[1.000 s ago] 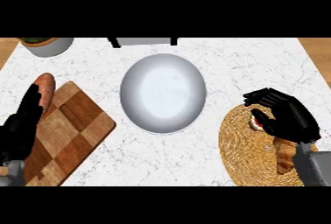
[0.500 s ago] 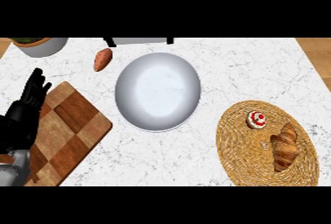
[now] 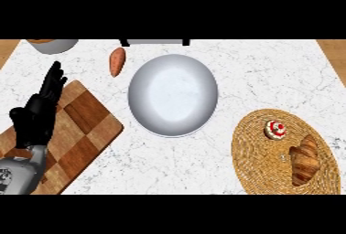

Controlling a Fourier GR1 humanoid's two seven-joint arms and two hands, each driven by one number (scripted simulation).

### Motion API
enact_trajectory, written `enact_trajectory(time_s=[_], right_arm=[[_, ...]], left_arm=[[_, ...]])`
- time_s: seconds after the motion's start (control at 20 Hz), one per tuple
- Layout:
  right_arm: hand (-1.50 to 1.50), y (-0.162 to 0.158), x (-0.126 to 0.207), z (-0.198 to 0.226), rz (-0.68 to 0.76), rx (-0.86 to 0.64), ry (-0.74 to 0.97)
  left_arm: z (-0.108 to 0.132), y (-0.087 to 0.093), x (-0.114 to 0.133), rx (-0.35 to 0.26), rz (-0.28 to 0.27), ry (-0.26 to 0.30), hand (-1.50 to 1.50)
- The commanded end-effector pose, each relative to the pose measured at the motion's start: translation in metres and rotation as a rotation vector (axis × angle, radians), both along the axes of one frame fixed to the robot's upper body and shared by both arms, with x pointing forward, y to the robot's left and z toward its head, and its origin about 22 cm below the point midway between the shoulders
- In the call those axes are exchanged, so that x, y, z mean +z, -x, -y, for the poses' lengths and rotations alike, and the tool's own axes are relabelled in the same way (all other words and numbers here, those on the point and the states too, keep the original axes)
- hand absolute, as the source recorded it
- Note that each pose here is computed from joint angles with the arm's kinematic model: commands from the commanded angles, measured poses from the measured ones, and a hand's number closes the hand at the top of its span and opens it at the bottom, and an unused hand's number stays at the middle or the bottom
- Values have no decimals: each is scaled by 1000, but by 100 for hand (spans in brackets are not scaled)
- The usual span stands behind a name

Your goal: Pick the croissant from the placemat and place it in the bowl

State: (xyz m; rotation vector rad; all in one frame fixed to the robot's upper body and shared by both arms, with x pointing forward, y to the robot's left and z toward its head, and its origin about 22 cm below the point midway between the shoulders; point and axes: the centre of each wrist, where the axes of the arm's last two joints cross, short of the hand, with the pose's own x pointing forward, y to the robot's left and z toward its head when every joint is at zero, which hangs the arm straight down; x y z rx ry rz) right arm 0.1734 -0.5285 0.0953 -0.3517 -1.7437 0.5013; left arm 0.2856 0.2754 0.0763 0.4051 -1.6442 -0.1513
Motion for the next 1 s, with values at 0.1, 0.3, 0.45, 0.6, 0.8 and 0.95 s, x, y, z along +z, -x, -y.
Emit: enact_trajectory(time_s=[0.1,0.3,0.45,0.6,0.8,0.95], right_arm=[[-150,-13,31,-17,-159,121,240],[-150,-28,39,-36,-219,195,301],[-150,-28,19,-64,-254,237,294],[-150,-53,29,-78,-300,272,361],[-150,-54,18,-95,-372,291,431],[-150,-61,17,-116,-433,294,483]], left_arm=[[18,1,2,-17,-2,0,0],[8,-10,0,0,-15,8,0],[3,-10,16,-12,1,12,0],[12,-4,5,-18,-19,-1,0],[10,7,9,-32,13,-11,0],[10,-6,6,-25,6,-5,0]])
